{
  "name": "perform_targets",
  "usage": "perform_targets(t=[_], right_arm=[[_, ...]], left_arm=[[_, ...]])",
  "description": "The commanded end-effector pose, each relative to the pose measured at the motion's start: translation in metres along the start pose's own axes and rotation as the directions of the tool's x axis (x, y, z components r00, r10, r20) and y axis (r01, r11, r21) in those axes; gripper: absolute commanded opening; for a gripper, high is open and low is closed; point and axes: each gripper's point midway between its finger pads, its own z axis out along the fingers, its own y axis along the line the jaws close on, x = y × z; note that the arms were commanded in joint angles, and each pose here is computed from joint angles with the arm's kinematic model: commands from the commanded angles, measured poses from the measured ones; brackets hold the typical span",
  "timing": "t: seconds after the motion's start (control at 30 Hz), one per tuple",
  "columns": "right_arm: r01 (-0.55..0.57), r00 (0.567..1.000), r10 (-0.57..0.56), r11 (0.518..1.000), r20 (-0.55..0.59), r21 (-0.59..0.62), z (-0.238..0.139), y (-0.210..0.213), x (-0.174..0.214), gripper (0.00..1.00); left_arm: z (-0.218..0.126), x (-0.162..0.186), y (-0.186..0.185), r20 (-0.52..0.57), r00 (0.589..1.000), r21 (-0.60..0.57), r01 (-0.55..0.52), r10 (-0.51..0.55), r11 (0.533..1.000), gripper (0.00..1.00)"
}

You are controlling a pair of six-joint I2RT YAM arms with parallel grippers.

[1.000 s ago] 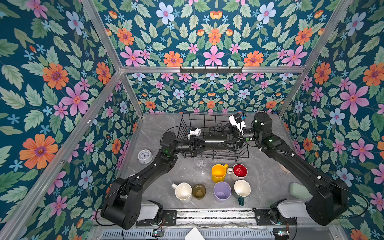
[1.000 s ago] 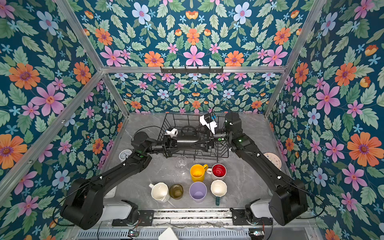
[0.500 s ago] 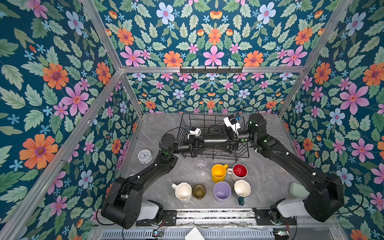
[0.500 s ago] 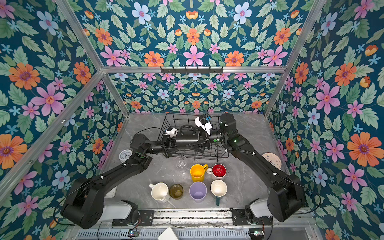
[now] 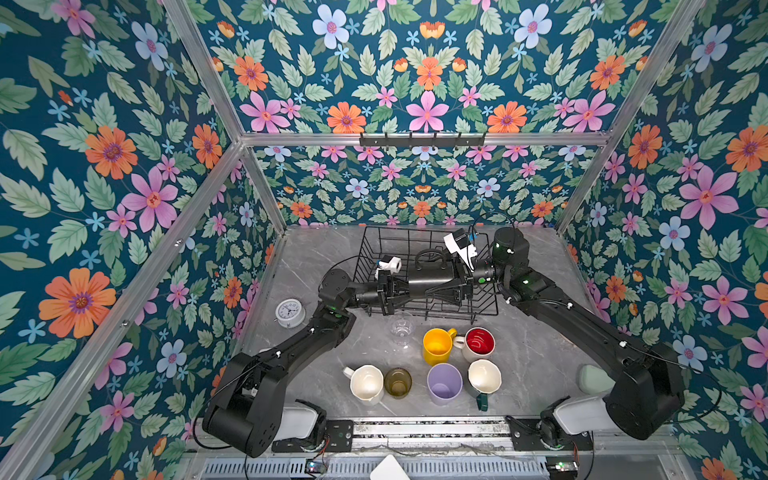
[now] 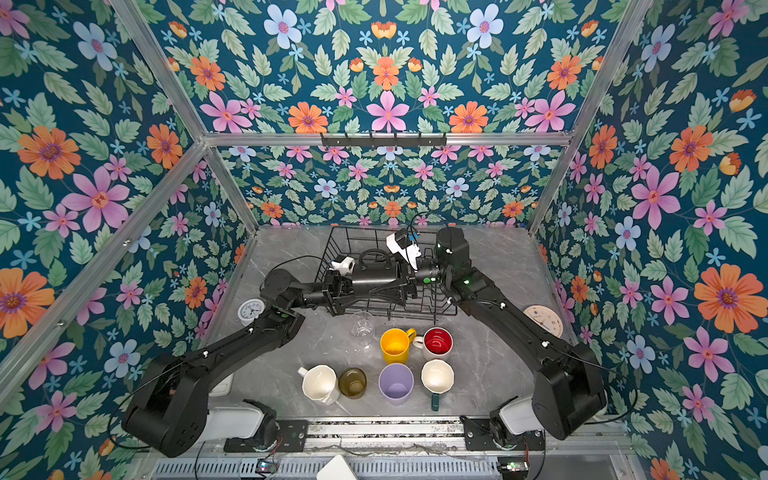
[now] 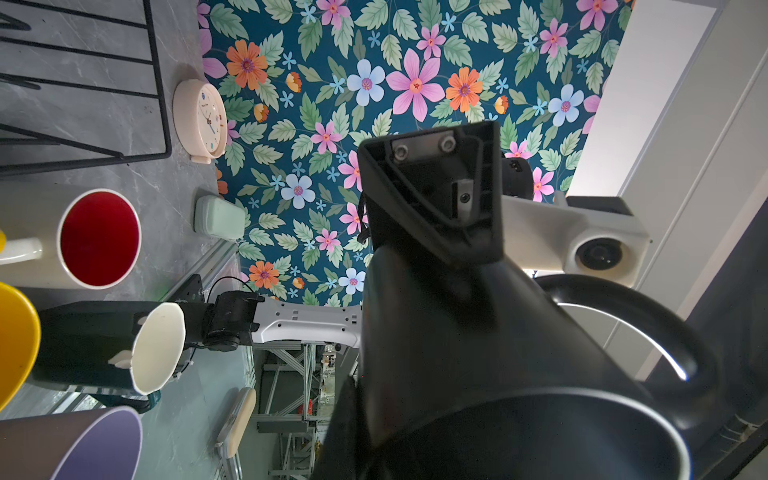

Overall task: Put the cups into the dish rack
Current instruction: 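Grasp the black mug's body with the right gripper above the rack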

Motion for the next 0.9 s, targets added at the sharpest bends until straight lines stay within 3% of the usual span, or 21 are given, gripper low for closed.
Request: perform_targets(t=[0.0, 0.4, 0.47, 0.5, 0.7, 0.87], right_arm=[[0.020, 1.000, -0.020, 1.000, 0.018, 0.013, 0.002, -0.003, -0.008, 0.88], [0.013, 1.000, -0.013, 1.000, -0.006, -0.006, 0.004, 0.001, -0.007, 0.39], [0.009, 1.000, -0.009, 1.000, -0.014, -0.007, 0.004, 0.001, -0.004, 0.22], [0.008, 1.000, -0.009, 1.000, -0.017, -0.006, 0.005, 0.002, -0.004, 0.02], [0.005, 1.000, -0.005, 1.000, -0.014, 0.004, 0.002, 0.004, -0.006, 0.00], [0.006, 1.000, -0.006, 0.999, 0.012, 0.047, -0.001, 0.005, -0.020, 0.00]], left_arm=[[0.000, 0.012, -0.016, -0.041, 0.993, 0.045, -0.113, 0.115, 0.993, 0.00], [0.000, 0.014, -0.021, -0.047, 0.992, 0.070, -0.110, 0.114, 0.991, 0.00], [0.000, 0.014, -0.021, -0.050, 0.993, 0.071, -0.108, 0.111, 0.992, 0.00], [0.000, 0.014, -0.021, -0.049, 0.993, 0.071, -0.107, 0.110, 0.992, 0.00], [0.000, 0.013, -0.020, -0.053, 0.993, 0.072, -0.102, 0.106, 0.992, 0.01], [-0.001, 0.014, -0.019, -0.053, 0.992, 0.076, -0.106, 0.111, 0.991, 0.19]])
